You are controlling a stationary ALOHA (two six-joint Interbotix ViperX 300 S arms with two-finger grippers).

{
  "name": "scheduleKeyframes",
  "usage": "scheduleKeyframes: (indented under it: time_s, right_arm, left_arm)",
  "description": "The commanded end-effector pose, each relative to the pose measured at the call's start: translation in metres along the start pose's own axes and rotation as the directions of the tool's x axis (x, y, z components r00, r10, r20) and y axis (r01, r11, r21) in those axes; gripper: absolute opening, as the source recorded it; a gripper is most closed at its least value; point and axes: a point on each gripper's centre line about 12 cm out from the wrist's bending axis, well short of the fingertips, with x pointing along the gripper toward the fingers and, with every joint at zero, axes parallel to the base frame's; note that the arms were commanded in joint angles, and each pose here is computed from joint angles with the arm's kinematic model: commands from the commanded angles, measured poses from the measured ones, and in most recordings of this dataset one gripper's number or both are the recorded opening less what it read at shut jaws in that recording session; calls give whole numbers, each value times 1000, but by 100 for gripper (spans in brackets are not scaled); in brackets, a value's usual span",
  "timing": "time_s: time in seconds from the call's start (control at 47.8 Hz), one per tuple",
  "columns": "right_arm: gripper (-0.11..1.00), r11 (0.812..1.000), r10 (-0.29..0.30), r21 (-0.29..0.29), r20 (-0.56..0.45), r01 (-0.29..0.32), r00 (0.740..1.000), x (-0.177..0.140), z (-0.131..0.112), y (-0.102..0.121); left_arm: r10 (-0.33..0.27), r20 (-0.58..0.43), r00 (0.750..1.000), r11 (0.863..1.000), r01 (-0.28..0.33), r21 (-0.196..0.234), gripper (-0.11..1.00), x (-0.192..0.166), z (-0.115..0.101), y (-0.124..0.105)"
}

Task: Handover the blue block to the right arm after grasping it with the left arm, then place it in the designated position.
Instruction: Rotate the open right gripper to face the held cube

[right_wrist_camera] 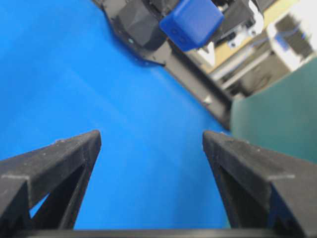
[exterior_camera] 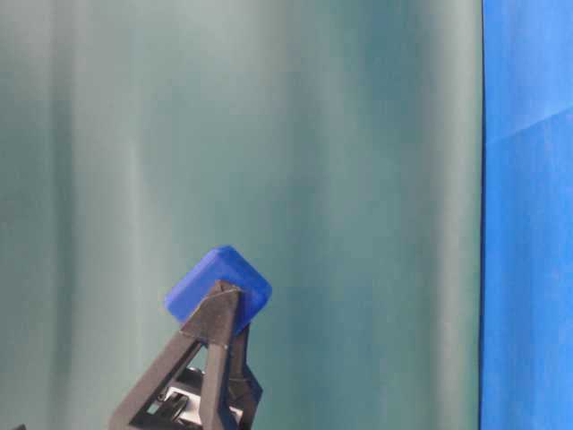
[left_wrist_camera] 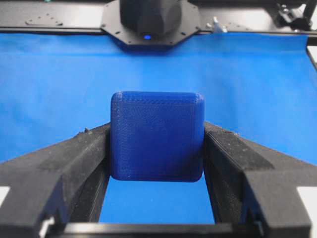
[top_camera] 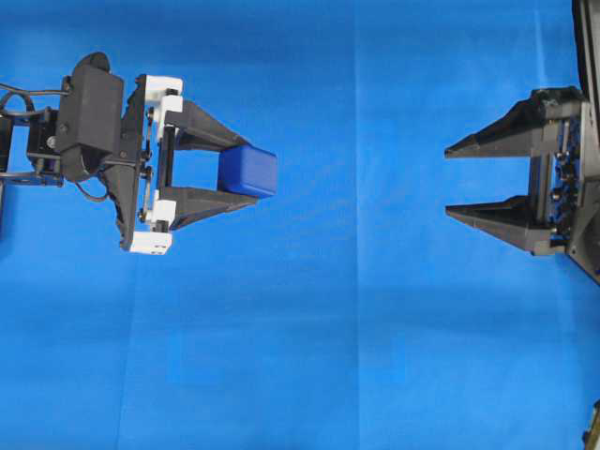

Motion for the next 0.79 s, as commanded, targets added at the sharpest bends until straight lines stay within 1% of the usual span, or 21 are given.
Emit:
scheduleKeyframes:
  time_s: [0.0,0.167,0.251,0.335,0.397,0.46,0.502,0.565,0.774]
  right_arm:
    - [94,998,-10,-69,28,12,1000,2,9,-6]
    - [94,986,-10,-165,29,14,1000,2,10,-7]
    - [94,974,-7,-225,25,13,1000,2,10,-6]
    - [94,956,-2,-294,18,7,1000,2,9,-6]
    - [94,938,2,-348,16,4,1000,2,9,-5]
    - [94,923,2,-384,15,4,1000,2,9,-6]
    - [94,916,1,-402,17,6,1000,2,10,-6]
    - [94,909,-2,-416,22,11,1000,3,11,-7]
    - [94,901,-2,-433,28,14,1000,3,12,-7]
  left_arm:
    - [2,38,999,1000,-1,-5,49,-3,11,0]
    - [1,35,999,1000,-1,-3,49,-3,11,0]
    - [1,38,999,1000,-1,-3,49,-3,11,0]
    - [1,38,999,1000,-1,-5,49,-3,11,0]
    - [1,37,999,1000,-1,-6,49,-3,11,0]
    - [2,37,999,1000,-1,-9,49,-3,11,0]
    - [1,37,999,1000,-1,-8,49,-3,11,0]
    - [2,37,999,1000,-1,-11,49,-3,11,0]
    - [1,35,999,1000,-1,-9,49,-3,11,0]
